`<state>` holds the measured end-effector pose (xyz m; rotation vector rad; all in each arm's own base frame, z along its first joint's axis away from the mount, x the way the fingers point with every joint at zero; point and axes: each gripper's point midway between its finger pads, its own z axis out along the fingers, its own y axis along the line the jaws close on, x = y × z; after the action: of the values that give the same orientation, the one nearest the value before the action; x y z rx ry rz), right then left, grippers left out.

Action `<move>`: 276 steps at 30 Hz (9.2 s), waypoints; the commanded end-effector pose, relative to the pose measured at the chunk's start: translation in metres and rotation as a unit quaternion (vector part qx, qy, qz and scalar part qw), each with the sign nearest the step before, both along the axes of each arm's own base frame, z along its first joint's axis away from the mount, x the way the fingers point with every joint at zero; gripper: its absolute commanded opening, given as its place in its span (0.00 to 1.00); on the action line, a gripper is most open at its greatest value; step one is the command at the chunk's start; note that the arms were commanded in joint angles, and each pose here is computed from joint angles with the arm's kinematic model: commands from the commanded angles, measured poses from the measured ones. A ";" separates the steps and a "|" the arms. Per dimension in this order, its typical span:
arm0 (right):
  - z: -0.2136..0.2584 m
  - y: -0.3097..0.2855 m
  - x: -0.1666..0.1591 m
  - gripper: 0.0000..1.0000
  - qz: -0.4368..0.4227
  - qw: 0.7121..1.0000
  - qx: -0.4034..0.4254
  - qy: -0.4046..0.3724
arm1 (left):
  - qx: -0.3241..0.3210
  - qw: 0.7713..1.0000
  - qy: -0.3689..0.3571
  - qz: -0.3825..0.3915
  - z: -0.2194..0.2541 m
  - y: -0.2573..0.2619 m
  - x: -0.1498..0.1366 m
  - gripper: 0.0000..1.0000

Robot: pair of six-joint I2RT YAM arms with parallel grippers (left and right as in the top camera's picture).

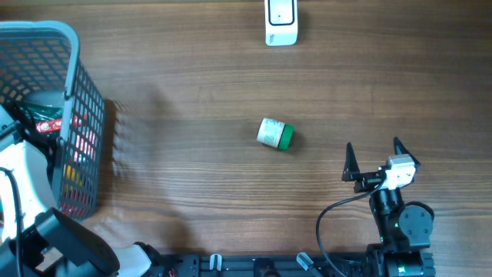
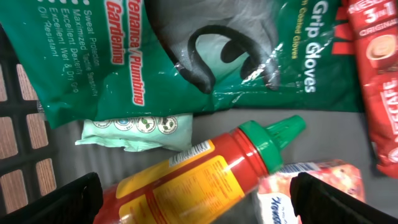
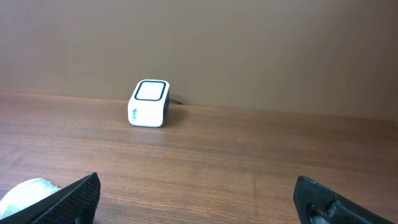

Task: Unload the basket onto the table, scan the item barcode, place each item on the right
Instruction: 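Reach the left gripper into the basket and grasp the red sauce bottle, then carry the red sauce bottle out and place it beside the jar, then return the left gripper to the basket and grasp the red snack box, then lift the red snack box toward the white scanner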

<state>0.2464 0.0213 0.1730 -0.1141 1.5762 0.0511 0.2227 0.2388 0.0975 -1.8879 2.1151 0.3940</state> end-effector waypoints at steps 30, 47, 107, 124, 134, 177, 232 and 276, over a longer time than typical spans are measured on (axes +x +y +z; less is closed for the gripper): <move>0.001 0.001 0.000 1.00 0.002 1.000 -0.006 -0.003 | -0.135 0.990 0.049 -0.013 -0.054 -0.028 -0.029 1.00; 0.001 0.001 0.000 1.00 0.001 1.000 -0.006 -0.003 | -0.244 0.964 0.085 -0.062 -0.072 -0.054 -0.028 0.45; 0.001 0.001 0.000 1.00 0.001 1.000 -0.006 -0.003 | -0.230 0.719 0.030 -0.655 -0.026 -0.445 0.094 0.50; 0.001 0.001 0.000 1.00 0.001 1.000 -0.006 -0.003 | -0.229 0.690 0.038 -0.686 -0.046 -0.477 0.081 0.76; 0.001 0.001 0.000 1.00 0.001 1.000 -0.006 -0.003 | -0.214 0.680 -0.014 -0.701 0.007 -0.478 0.084 1.00; 0.000 0.001 0.000 1.00 0.002 1.000 -0.006 -0.001 | 0.073 0.941 -0.264 -0.199 0.268 -0.103 0.037 1.00; 0.000 0.001 0.000 1.00 0.002 1.000 -0.006 -0.001 | -0.213 0.977 0.000 0.027 -0.067 -0.085 0.059 0.55; 0.000 0.001 0.000 1.00 0.001 1.000 -0.006 -0.001 | -0.046 0.933 -0.335 -0.127 0.252 -0.119 0.052 0.42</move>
<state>0.2465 0.0213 0.1728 -0.1142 1.5774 0.0511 0.2725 0.1410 0.3249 -1.6129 1.8550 -0.2802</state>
